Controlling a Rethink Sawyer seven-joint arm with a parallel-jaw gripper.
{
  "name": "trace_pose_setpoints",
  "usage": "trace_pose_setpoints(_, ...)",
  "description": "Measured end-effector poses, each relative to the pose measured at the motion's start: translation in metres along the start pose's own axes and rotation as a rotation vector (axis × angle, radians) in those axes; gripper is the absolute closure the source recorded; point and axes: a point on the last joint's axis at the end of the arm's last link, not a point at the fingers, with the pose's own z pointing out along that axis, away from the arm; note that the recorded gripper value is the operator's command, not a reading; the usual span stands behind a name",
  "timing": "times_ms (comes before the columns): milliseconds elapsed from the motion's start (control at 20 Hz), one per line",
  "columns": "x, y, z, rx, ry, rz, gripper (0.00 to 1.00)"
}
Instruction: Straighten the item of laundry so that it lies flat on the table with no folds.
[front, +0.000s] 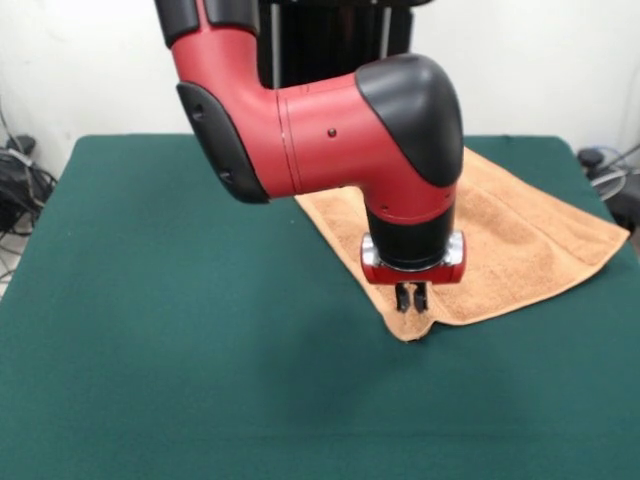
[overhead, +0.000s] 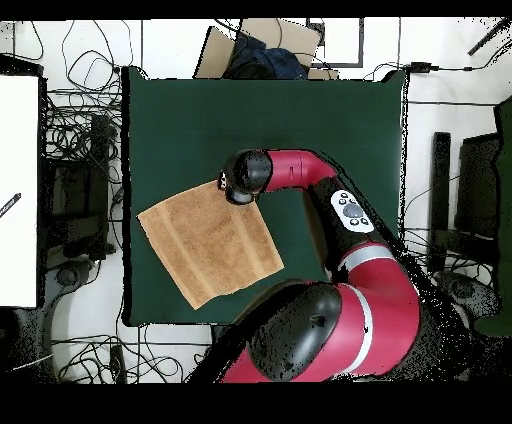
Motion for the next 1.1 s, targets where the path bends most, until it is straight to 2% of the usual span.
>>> trace_pose_setpoints(350, -0.0029, -0.0019, -0.0021, -0.013, 0.022, -0.05, 1.0)
trace_pose_setpoints(750, -0.0076, -0.004, -0.0004, -0.025, 0.059, -0.154, 1.0)
trace_pose_setpoints(1100, -0.009, -0.0061, -0.0023, -0.033, 0.068, -0.189, 1.0)
